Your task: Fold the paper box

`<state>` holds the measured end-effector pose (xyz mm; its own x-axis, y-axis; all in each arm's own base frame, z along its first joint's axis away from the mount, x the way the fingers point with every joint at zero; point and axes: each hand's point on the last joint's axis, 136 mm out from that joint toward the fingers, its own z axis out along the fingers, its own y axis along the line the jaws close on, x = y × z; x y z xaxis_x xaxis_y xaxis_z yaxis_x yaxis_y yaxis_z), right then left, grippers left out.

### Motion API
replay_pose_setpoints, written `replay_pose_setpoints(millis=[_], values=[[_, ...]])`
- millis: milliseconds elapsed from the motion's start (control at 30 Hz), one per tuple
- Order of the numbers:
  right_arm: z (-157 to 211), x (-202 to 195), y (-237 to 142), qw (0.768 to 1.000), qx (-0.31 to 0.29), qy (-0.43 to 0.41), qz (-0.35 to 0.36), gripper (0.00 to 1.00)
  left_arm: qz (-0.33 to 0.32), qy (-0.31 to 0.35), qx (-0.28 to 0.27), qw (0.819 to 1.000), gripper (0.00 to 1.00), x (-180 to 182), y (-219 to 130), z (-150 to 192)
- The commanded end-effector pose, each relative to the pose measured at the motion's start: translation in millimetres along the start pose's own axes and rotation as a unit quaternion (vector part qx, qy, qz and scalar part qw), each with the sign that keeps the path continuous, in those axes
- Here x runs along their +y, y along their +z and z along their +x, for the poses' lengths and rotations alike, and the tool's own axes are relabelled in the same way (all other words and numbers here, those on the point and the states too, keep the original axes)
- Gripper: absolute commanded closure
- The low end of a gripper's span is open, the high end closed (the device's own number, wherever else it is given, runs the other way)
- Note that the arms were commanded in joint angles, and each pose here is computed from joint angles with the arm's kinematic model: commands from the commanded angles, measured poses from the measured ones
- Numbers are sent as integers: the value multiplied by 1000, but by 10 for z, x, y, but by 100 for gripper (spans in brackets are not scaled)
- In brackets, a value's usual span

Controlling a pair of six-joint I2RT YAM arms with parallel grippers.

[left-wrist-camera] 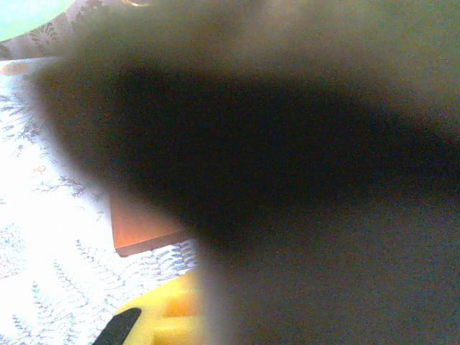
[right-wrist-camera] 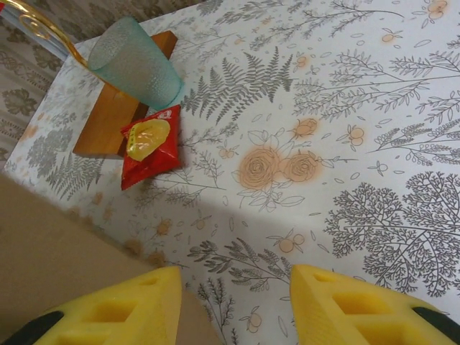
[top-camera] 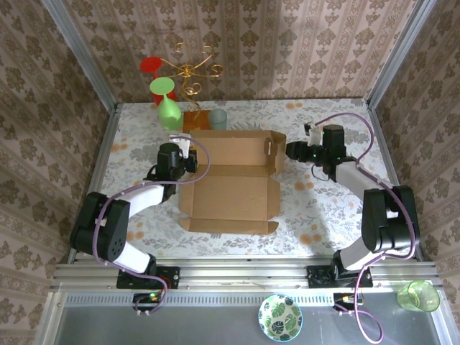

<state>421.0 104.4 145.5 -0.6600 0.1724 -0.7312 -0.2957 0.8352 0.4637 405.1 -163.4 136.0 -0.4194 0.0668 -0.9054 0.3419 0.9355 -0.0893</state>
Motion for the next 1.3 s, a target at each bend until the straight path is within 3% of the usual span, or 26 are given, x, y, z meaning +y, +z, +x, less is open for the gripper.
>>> replay_pose_setpoints(millis=[0,400,1267], values=[[-47,160,-78,999,-20,-33,-21,56,-1,-11,-22,1000,100,4,34,-139],[38,316,-21,995,-19,-92,-34,55,11,-1,-16,1000,100,-37,22,-116],[353,887,-176,966,62,-214,-134,46,20,19,-10,1000,100,-64,27,-143]])
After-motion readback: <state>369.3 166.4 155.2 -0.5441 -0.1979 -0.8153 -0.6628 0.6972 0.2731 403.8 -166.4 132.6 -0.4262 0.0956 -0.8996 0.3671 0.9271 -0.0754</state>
